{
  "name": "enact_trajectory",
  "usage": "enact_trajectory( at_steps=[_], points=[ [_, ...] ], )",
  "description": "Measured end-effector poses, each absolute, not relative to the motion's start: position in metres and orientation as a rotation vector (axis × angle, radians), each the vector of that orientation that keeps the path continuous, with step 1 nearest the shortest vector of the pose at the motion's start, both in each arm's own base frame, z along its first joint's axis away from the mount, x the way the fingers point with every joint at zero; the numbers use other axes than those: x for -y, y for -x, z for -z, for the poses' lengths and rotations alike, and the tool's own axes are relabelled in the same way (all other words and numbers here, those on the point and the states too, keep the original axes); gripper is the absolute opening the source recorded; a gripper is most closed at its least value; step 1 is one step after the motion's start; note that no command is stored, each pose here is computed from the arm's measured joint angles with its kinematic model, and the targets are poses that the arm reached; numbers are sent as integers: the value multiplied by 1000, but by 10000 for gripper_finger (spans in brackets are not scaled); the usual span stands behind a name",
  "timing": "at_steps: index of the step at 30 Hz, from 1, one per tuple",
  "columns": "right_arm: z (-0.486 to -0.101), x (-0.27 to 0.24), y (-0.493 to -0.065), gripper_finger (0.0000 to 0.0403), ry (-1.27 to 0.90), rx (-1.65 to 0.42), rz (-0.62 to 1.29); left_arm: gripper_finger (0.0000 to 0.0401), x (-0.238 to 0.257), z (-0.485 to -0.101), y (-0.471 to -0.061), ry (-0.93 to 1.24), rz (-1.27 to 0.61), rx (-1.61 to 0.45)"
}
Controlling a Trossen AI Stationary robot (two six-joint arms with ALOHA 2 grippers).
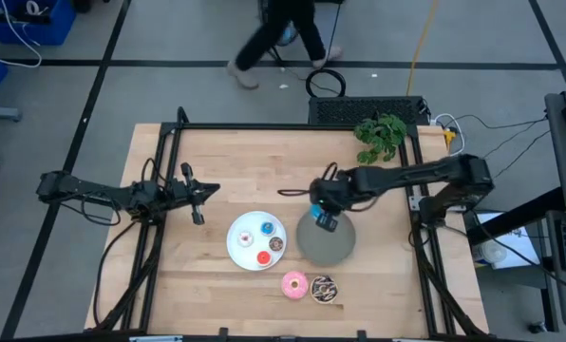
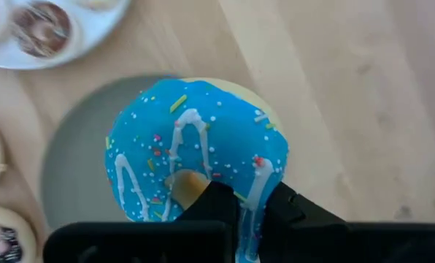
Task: Pick & Place donuts
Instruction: Put the large blue donut on the green plate
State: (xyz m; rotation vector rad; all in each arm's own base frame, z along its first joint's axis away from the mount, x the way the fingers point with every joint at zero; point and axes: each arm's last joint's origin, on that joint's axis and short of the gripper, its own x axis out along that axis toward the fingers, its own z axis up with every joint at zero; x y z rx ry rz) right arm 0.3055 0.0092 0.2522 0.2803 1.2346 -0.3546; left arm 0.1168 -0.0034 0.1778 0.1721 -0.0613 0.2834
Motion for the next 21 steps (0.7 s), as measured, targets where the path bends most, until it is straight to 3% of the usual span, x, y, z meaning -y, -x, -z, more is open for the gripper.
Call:
enact_trajectory(
  at_steps=[11, 21],
  points=[
    [-189, -7, -329, 12, -264, -1476, 259, 21, 3, -177, -117, -177, -283, 54],
    [-177, -9, -333, 12, -278, -1512, 220, 21, 3, -177, -117, -177, -283, 53]
  ],
)
